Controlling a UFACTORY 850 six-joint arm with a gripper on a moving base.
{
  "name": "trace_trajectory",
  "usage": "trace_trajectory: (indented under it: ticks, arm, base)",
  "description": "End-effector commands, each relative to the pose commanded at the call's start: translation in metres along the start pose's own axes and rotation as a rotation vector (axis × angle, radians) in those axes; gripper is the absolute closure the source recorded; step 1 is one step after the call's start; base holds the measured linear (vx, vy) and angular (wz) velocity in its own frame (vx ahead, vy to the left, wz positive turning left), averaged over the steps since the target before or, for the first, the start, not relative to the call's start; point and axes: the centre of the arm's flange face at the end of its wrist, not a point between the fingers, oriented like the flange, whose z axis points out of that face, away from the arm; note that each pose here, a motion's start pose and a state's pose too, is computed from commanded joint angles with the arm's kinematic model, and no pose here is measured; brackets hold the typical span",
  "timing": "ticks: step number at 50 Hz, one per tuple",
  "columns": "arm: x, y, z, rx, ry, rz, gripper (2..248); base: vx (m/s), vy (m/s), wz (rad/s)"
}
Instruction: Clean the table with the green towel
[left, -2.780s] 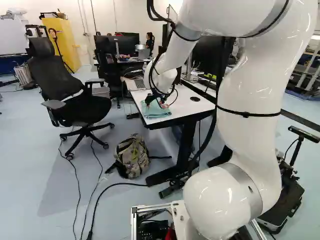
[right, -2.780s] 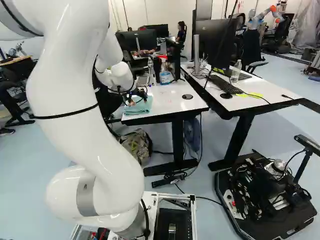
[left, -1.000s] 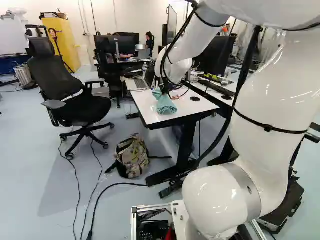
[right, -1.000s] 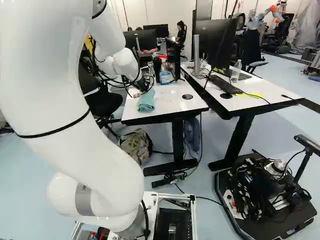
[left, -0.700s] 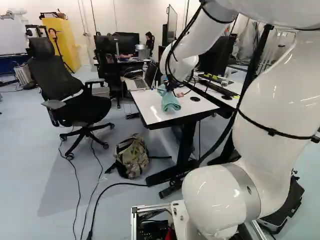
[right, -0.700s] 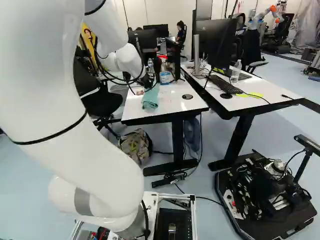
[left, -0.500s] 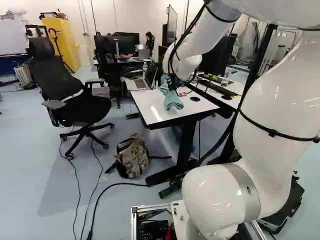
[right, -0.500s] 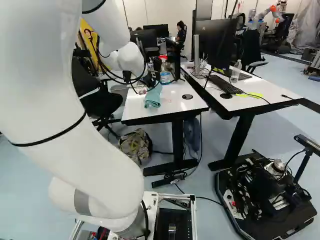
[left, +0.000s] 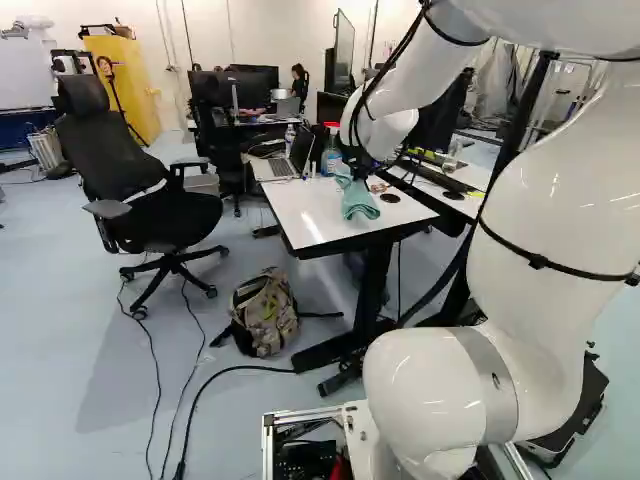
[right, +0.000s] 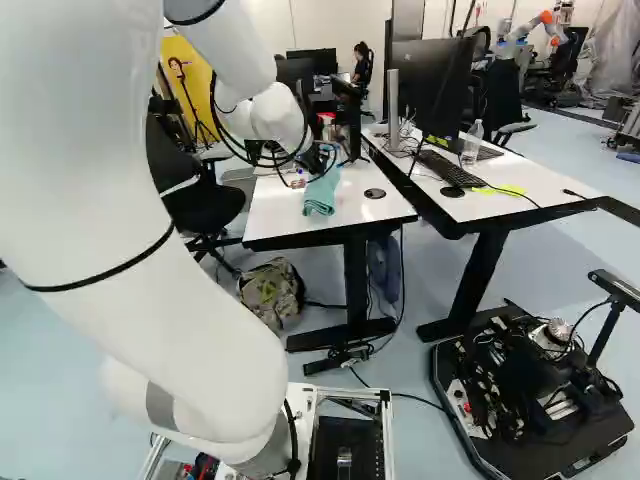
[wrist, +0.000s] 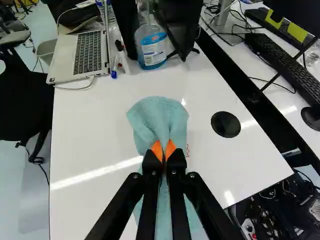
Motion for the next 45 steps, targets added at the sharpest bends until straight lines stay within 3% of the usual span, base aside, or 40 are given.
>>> trace_trajectory:
  ticks: [24,45]
  arm:
    - [0.019,0.03,0.021,-0.041,0.004,0.038,223]
    - [0.02,0.031,0.021,-0.043,0.004,0.04,223]
  base:
    - [0.0,0.0,0.0]
    - [0.0,0.0,0.0]
